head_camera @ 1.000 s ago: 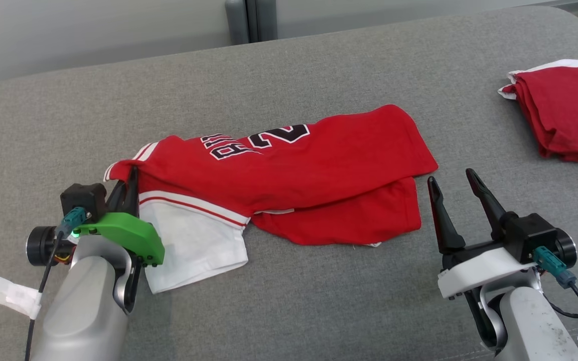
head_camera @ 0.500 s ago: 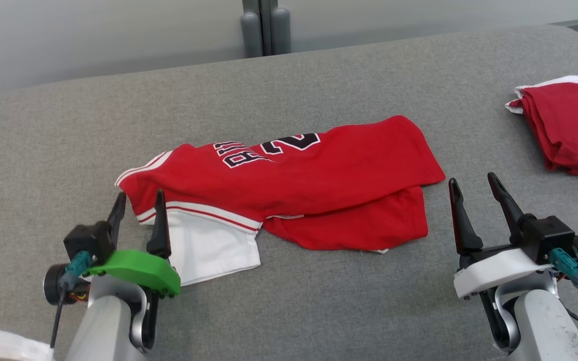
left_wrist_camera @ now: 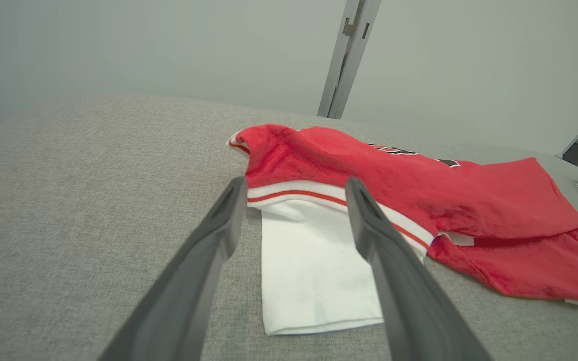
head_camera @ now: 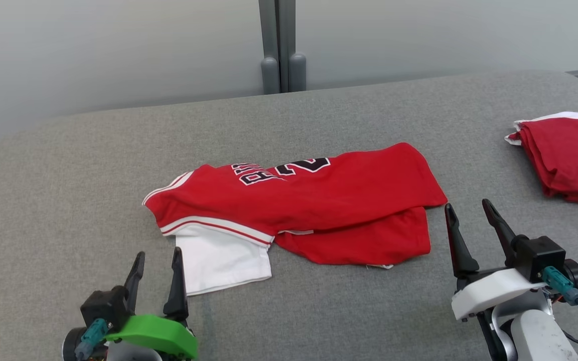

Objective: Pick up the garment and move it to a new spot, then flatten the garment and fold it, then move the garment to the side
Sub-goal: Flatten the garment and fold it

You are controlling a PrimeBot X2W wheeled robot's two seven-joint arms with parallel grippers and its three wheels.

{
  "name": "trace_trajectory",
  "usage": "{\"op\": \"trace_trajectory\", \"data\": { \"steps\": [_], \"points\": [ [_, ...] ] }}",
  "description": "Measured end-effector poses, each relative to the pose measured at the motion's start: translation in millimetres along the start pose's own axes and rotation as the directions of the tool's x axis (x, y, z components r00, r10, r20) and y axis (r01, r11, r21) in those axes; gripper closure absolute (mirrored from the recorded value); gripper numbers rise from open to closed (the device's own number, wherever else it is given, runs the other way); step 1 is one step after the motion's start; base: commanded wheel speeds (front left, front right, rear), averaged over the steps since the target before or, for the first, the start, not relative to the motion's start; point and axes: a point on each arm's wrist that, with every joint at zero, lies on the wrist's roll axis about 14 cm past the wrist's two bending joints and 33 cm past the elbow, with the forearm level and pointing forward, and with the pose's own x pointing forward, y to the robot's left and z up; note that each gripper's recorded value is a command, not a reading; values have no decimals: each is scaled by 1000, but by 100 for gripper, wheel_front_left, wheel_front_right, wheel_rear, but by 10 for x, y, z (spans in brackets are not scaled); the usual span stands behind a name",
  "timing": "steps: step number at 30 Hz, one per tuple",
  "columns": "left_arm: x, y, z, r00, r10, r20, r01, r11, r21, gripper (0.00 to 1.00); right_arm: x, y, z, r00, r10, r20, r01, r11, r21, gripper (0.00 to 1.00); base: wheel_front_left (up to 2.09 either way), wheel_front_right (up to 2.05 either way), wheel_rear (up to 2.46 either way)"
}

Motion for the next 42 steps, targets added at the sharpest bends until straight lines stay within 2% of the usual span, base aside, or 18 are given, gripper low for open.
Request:
{"op": "trace_trajectory", "data": {
  "steps": [12, 23, 31, 42],
  "points": [
    [-151, -143, 26, 1000, -14, 18, 14, 1000, -23, 0, -140, 73, -9, 1000, 14, -7, -14, 1000, 22, 0, 0, 0, 0],
    [-203, -101, 15, 1000, 12, 17, -12, 999, -31, 0, -141, 81, -17, 1000, 15, -9, -15, 999, 28, 0, 0, 0, 0],
    [-259, -32, -330, 992, 41, -119, -46, 998, -34, 0, -147, 82, -51, 1000, 14, -19, -14, 999, 36, 0, 0, 0, 0],
    [-141, 73, -749, 941, 74, -330, -104, 992, -74, 0, -202, -5, -129, 999, -11, -46, 13, 999, 33, 0, 0, 0, 0]
  ]
}}
